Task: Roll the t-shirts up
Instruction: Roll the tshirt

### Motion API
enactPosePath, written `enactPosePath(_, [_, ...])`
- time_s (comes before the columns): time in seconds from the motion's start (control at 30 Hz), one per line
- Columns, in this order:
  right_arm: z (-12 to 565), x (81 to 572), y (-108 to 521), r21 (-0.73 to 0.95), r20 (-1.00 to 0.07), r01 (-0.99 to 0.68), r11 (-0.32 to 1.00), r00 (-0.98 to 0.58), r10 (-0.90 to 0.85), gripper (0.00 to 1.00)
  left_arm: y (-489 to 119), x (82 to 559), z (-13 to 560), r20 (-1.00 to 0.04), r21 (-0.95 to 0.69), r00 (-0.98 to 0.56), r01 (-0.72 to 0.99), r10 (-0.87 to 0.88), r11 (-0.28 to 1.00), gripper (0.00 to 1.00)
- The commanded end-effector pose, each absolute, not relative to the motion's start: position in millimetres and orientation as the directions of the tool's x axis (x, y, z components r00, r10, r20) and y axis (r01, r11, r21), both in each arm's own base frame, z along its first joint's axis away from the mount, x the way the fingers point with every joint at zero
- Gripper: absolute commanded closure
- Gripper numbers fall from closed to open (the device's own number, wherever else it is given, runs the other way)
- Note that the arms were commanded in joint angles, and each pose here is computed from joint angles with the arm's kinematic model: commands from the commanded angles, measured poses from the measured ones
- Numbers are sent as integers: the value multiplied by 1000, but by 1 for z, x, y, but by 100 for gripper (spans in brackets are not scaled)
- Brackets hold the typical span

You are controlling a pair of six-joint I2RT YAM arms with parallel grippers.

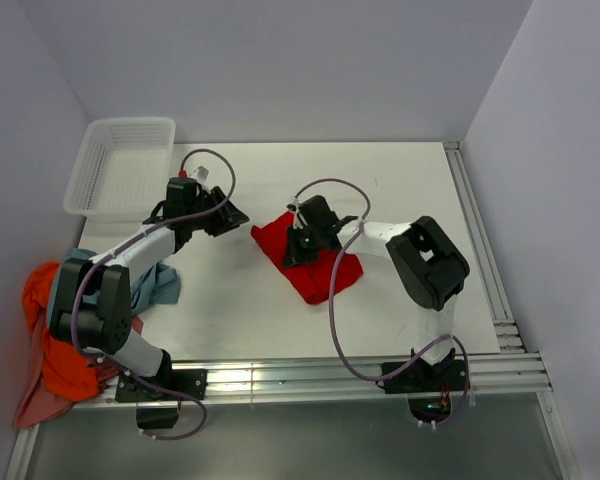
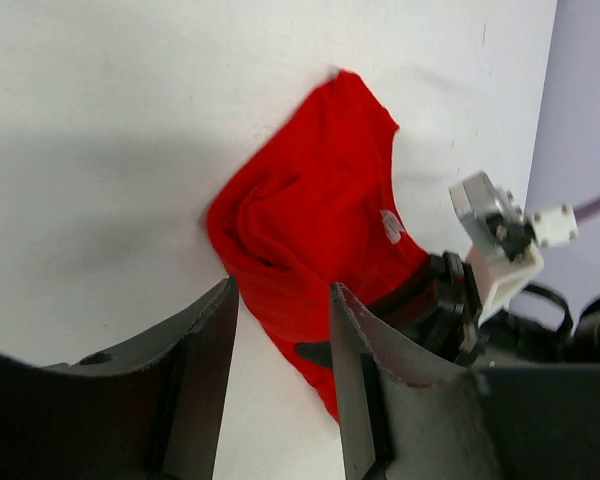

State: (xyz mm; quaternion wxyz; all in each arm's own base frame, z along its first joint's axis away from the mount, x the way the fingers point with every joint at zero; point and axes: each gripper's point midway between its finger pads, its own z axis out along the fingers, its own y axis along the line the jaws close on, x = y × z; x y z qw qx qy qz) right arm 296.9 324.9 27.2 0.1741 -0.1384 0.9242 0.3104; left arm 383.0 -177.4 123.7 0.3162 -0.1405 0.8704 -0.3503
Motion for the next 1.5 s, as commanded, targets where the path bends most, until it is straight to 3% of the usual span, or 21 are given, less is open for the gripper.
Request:
enactPosePath(0.0, [60, 285, 341, 748, -380, -379, 545, -918, -118, 100, -200, 379, 143, -502, -730, -745, 94, -438, 677, 54])
enactPosePath(0.2, [57, 288, 328, 880, -270, -260, 398, -962, -31, 100, -231, 369, 138, -520, -741, -758, 169, -395, 650, 55])
enactPosePath(0.43, [33, 290, 323, 925, -154, -140, 354, -988, 12, 100, -257, 364, 138, -522, -756, -766, 212, -375, 619, 56])
enactPosePath(0.77, [28, 296, 314, 925, -149, -115, 363, -987, 67, 100, -285, 369, 109, -467, -792, -800, 190, -376, 581, 57])
enactPosePath(1.0, [29, 295, 311, 919, -171, -129, 372, -982, 82, 98, -276, 391, 51, -447, -740, -798, 75, -405, 668, 58])
enactPosePath(1.1, [30, 292, 308, 917, -178, -135, 375, -981, 82, 91, -276, 399, 38, -443, -726, -795, 47, -415, 686, 59])
enactPosePath(1.47, [49, 287, 293, 813, -326, -242, 529, -943, 70, 41, -268, 400, 37, -487, -685, -772, 48, -408, 727, 59])
